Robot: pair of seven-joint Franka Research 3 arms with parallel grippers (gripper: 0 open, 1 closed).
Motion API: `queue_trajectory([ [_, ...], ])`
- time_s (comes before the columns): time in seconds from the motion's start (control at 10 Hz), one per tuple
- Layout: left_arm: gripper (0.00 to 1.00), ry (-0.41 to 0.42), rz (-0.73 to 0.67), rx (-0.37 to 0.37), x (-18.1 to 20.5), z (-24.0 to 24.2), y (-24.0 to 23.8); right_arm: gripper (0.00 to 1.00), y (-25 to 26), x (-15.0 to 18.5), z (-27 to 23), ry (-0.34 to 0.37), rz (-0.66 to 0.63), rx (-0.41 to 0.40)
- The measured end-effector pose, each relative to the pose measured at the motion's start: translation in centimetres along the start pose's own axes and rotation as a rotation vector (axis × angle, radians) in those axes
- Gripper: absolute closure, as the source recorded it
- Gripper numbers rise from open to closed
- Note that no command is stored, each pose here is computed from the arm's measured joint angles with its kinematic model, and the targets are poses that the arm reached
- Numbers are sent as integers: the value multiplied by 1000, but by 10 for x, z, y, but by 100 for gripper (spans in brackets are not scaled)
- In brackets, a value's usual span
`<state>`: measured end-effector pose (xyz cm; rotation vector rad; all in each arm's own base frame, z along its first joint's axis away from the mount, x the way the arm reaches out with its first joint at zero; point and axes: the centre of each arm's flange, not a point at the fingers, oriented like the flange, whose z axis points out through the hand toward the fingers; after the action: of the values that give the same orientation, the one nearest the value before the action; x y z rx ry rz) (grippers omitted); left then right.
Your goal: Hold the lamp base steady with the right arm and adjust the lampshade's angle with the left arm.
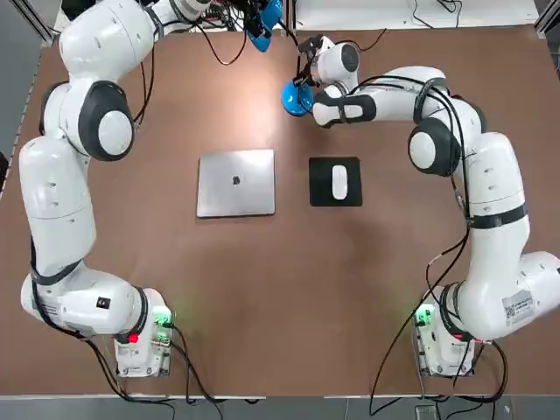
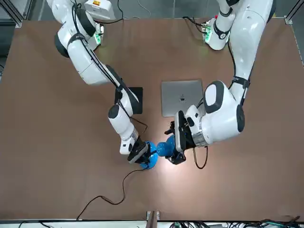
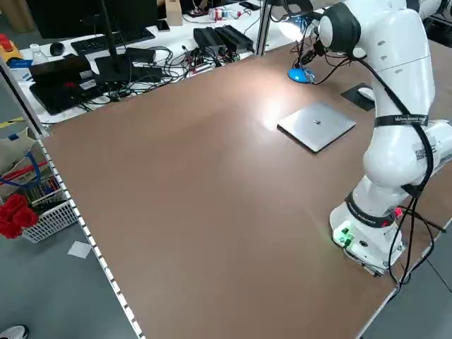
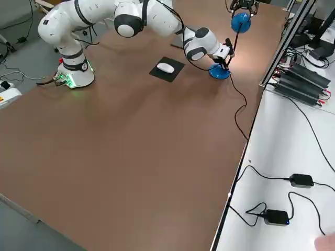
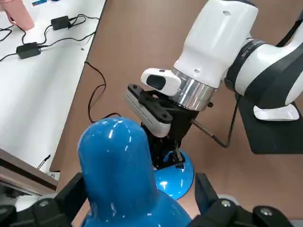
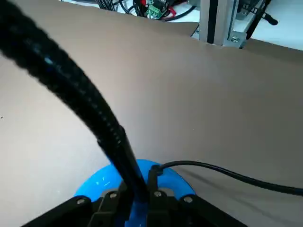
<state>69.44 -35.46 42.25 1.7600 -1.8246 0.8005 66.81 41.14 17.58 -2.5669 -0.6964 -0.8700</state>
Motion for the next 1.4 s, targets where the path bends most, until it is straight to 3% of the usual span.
queue_trajectory([
  [0.7,3,6,-3,0,-1,9,1,84,0,0,0,0,-1,0],
  [0.9,10,7,-4,7,-2,9,0,84,0,0,0,0,-1,0],
  [1.3,14,8,-4,11,-2,9,0,84,0,0,0,0,-5,-1],
  [1.4,19,8,-4,14,-2,9,-1,84,0,0,0,0,-5,-1],
])
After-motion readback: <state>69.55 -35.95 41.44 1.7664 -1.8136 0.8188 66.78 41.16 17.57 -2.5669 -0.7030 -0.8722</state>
